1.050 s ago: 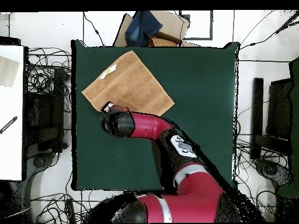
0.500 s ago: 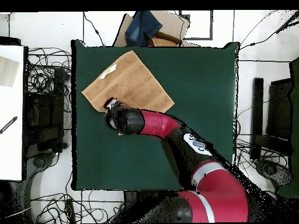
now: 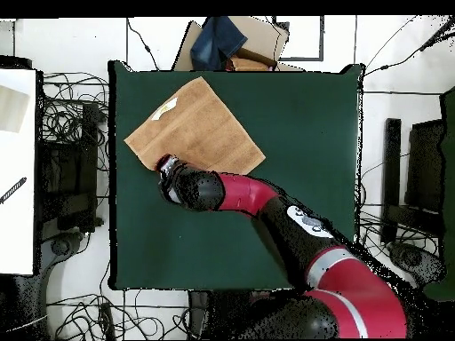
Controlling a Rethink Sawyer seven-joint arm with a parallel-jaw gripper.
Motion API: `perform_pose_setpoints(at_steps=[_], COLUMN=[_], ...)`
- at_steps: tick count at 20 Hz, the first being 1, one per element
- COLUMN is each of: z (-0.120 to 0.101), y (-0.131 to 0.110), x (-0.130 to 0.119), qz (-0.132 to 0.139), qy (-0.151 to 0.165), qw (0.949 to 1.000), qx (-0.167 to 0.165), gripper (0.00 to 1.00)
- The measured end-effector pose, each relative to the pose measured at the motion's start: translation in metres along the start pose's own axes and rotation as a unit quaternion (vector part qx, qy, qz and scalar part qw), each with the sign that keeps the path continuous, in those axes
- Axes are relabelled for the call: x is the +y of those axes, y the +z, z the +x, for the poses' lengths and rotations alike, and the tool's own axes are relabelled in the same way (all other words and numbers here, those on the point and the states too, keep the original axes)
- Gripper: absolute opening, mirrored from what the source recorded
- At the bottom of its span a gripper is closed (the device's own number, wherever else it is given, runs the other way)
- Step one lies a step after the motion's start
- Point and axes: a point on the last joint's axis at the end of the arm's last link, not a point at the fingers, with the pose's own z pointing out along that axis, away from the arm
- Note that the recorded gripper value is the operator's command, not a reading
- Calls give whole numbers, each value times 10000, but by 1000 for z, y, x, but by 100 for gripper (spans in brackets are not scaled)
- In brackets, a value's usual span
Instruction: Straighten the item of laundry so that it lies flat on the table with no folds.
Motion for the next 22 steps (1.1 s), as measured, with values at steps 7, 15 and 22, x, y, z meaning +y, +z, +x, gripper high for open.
perform_pose_setpoints(at_steps=[7,15,22], z=[1,30,59], y=[2,30,53], x=[-39,-76,-78], qz=[0,107,125], qy=[-27,-314,-426], qw=[9999,9985,9965], qx=[146,437,714], gripper=[0,0,0])
